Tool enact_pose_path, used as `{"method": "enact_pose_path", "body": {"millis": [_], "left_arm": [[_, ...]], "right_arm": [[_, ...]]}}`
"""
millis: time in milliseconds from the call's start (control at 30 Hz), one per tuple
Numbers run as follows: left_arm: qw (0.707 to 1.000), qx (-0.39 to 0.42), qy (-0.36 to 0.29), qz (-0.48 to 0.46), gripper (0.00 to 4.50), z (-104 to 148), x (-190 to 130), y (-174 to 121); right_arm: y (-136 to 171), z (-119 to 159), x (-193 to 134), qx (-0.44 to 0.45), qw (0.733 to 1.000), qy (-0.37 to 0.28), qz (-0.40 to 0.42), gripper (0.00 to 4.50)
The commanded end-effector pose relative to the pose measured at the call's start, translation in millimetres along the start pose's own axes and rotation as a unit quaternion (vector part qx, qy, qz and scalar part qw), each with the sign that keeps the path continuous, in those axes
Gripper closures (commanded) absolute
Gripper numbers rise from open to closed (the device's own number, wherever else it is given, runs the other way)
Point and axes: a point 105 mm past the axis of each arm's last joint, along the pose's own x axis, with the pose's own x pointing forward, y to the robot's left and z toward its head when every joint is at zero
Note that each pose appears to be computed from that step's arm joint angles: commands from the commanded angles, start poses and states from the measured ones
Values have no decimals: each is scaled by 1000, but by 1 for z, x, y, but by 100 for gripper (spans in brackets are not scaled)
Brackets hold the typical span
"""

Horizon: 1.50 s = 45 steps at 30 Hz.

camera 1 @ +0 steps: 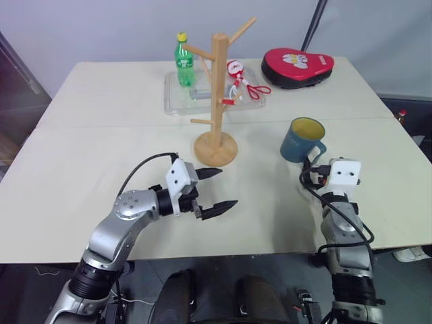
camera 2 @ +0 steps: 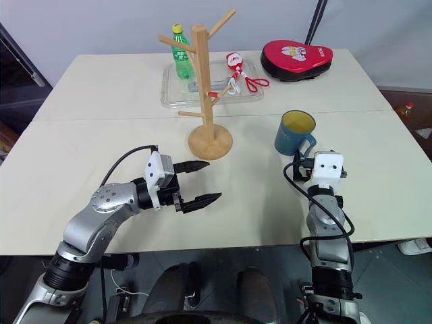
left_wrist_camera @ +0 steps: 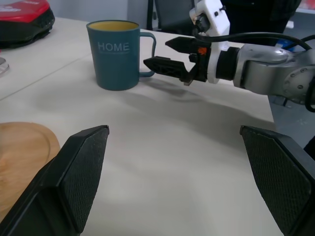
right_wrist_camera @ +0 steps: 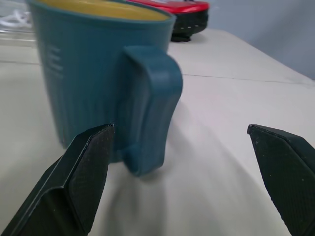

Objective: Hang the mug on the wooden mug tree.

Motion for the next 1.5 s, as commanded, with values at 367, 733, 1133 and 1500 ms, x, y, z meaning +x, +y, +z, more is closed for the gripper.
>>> {"method": "enact_pose_path", "body": {"millis": [367, 733, 1133, 1500], "left_arm": [[999, 24, -34, 10, 0, 21, -1, 1], [999, 26, -35, 13, 0, 22, 0, 1], [998, 31, -31, 40, 0, 20, -8, 11], [990, 63, 5, 129, 0, 14, -60, 60]], "right_arm": [[-1, 4, 14, 3, 999, 9, -38, 5], [11, 5, 24, 31, 999, 18, -32, 241], [42, 36, 18, -17, 996, -43, 73, 446], [109, 131, -32, -249, 882, -198, 348, 446]]}}
